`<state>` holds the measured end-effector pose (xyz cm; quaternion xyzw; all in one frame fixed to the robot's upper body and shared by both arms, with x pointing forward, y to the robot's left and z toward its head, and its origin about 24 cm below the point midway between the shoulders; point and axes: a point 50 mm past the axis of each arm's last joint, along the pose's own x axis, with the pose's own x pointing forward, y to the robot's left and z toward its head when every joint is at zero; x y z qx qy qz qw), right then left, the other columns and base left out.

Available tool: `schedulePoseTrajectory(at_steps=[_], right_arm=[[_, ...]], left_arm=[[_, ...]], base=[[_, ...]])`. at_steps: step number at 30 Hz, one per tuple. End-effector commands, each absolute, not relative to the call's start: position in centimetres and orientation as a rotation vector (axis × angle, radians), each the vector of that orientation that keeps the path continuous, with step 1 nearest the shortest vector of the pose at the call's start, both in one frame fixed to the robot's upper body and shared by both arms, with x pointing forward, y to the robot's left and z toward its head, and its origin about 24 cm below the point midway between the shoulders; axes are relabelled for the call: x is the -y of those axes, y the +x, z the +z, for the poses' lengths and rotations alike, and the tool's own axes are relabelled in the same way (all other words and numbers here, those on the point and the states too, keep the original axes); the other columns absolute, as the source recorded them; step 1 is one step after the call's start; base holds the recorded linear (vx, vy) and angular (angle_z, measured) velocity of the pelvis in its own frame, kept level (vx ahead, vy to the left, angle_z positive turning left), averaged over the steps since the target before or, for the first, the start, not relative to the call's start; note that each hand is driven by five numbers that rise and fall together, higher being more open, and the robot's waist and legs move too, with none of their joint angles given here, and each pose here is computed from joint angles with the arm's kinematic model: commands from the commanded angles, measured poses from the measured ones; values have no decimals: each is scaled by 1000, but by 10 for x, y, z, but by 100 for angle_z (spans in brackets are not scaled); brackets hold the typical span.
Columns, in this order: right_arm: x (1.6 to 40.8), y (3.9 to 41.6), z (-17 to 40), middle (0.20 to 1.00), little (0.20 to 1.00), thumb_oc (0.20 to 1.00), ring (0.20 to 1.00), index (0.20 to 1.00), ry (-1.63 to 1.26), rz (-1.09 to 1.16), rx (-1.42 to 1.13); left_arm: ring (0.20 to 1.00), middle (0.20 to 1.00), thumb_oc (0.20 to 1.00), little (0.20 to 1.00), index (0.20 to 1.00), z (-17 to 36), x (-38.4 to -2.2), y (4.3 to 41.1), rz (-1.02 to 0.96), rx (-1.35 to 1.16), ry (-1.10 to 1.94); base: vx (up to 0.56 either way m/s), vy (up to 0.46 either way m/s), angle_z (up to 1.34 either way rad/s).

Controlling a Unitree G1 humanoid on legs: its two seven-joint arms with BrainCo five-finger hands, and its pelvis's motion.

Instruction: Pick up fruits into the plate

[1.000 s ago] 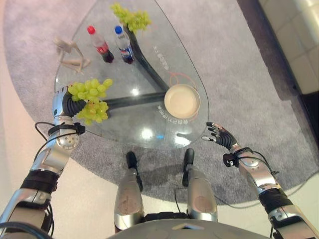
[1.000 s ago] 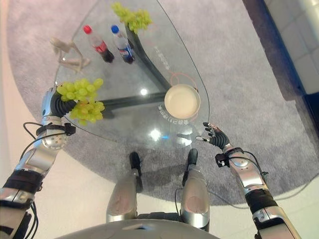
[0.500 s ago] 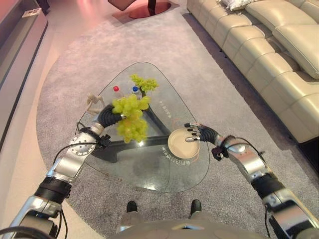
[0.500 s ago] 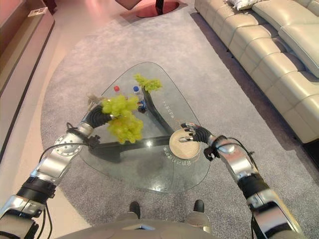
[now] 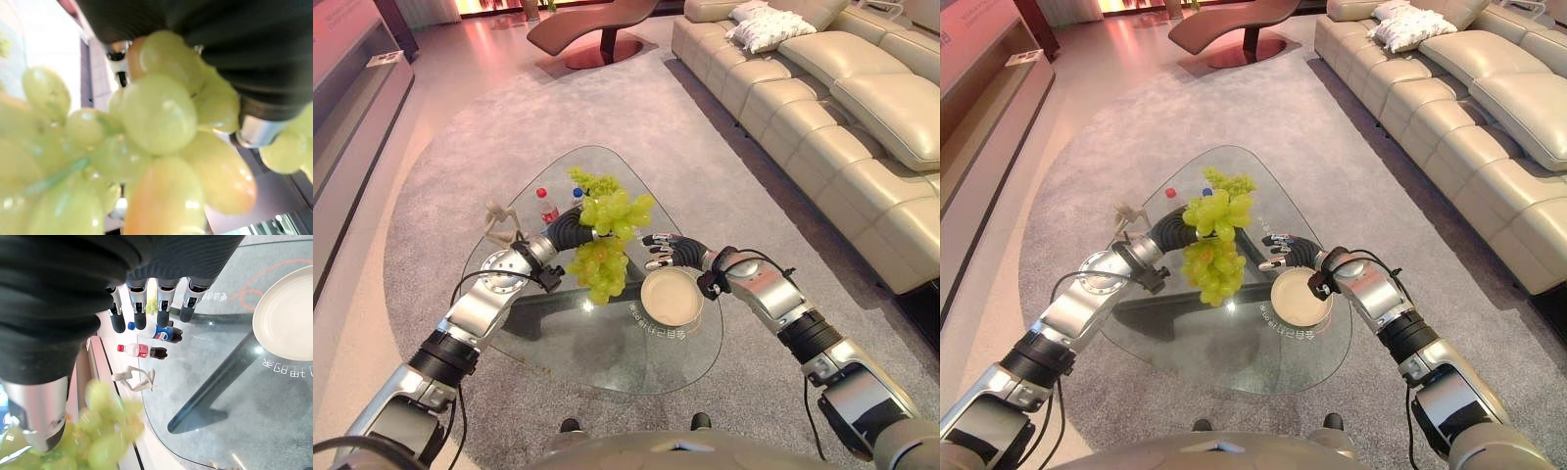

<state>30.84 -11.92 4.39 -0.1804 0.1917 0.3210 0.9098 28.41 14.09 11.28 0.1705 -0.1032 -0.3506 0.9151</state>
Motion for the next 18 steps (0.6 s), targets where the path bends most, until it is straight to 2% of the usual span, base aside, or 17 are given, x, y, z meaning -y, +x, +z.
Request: schedulePoseTrajectory(at_steps=[1,8,18], right_arm=[[93,324,79,1000,1000,1000,1000,1000,-310,658,-247],[74,321,79,1000,1000,1000,1000,1000,-155,630,-261],[50,308,72,1000,1000,1000,1000,1000,88,725,-359]], left_arm=[[200,200,200,200,200,153,-124,294,-750,389,292],[200,200,200,200,200,165,-114,291,-725,471,212],[200,200,200,200,200,169,-105,287,-759,497,128]], base=[[25,5,-3],[0,0,0],[0,0,0]])
